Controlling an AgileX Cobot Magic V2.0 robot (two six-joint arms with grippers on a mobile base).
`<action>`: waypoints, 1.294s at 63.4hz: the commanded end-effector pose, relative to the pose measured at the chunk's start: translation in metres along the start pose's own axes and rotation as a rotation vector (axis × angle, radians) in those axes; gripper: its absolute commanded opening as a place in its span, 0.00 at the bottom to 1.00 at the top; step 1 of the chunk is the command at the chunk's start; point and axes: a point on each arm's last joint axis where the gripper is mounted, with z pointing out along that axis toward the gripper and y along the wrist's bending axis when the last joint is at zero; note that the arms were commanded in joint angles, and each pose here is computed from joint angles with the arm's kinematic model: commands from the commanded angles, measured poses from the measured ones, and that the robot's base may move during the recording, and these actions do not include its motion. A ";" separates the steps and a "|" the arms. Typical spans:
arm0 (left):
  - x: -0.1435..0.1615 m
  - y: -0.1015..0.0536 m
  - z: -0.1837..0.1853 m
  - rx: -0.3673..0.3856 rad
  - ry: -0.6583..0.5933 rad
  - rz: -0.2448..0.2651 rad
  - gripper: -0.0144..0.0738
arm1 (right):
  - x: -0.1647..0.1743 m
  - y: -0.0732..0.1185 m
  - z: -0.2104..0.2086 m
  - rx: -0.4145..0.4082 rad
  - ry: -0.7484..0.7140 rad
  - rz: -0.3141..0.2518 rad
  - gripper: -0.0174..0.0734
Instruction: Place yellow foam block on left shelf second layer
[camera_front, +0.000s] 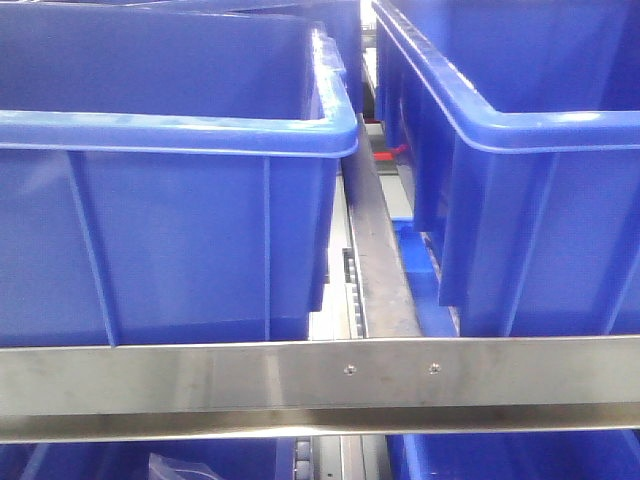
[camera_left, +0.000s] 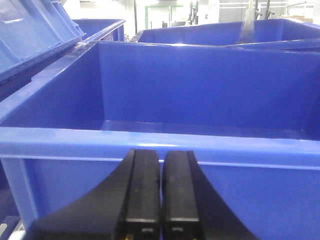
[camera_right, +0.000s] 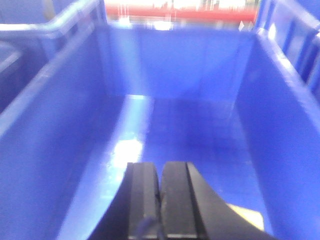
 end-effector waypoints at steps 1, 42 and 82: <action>0.001 0.000 -0.001 0.003 -0.071 -0.009 0.30 | -0.015 -0.001 -0.020 0.005 -0.181 0.001 0.23; 0.001 0.000 -0.001 0.003 -0.071 -0.009 0.30 | -0.013 0.000 -0.076 -0.014 -0.287 0.003 0.23; 0.001 0.000 -0.001 0.003 -0.071 -0.009 0.30 | 0.036 -0.004 -0.070 -0.001 -0.346 0.004 0.23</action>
